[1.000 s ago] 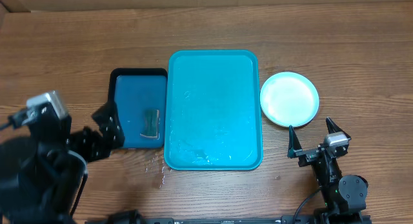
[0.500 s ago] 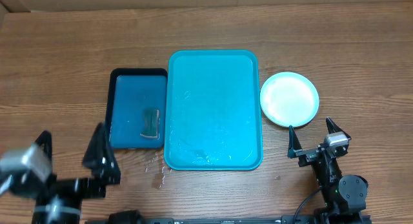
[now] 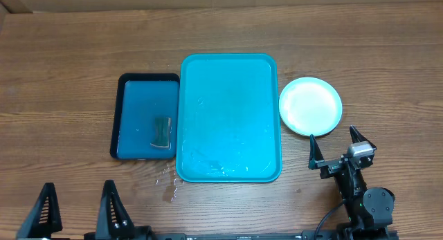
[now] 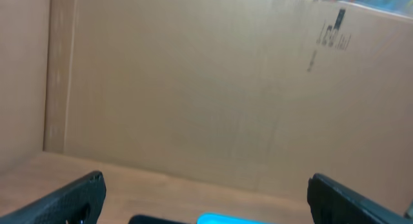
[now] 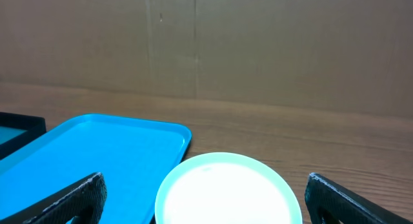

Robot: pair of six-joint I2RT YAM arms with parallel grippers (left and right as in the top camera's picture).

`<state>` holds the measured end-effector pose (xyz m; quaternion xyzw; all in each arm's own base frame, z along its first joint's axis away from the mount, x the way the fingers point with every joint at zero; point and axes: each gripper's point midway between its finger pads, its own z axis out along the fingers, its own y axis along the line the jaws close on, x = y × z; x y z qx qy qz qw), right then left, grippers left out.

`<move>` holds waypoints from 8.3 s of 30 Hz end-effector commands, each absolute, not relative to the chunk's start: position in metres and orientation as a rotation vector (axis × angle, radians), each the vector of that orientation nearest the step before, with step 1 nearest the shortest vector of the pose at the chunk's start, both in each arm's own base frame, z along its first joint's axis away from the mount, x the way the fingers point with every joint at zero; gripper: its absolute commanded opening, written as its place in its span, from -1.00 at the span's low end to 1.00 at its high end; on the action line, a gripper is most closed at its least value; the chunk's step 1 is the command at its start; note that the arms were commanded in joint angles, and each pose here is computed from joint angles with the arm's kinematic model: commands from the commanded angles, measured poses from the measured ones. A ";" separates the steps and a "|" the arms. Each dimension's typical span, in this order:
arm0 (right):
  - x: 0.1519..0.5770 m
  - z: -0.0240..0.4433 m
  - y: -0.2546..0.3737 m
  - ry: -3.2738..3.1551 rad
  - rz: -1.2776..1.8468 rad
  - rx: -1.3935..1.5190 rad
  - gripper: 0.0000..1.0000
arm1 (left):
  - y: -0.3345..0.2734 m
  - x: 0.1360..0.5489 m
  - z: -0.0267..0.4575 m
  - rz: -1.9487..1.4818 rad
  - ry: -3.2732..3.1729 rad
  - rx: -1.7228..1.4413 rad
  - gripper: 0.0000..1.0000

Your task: Clean dirty plates on tray and stack at the side

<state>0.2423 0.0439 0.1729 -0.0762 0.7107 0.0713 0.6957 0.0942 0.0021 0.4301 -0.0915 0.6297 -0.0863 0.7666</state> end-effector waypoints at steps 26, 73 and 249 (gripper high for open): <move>0.243 0.171 0.042 1.583 0.148 -0.163 0.99 | -0.020 0.143 0.424 -0.277 0.836 0.013 1.00; 0.243 0.171 0.042 1.583 0.148 -0.163 0.99 | 0.018 0.245 0.157 0.032 1.640 -0.110 1.00; 0.243 0.171 0.042 1.583 0.148 -0.163 0.99 | 0.016 0.246 0.157 0.022 1.642 -0.098 1.00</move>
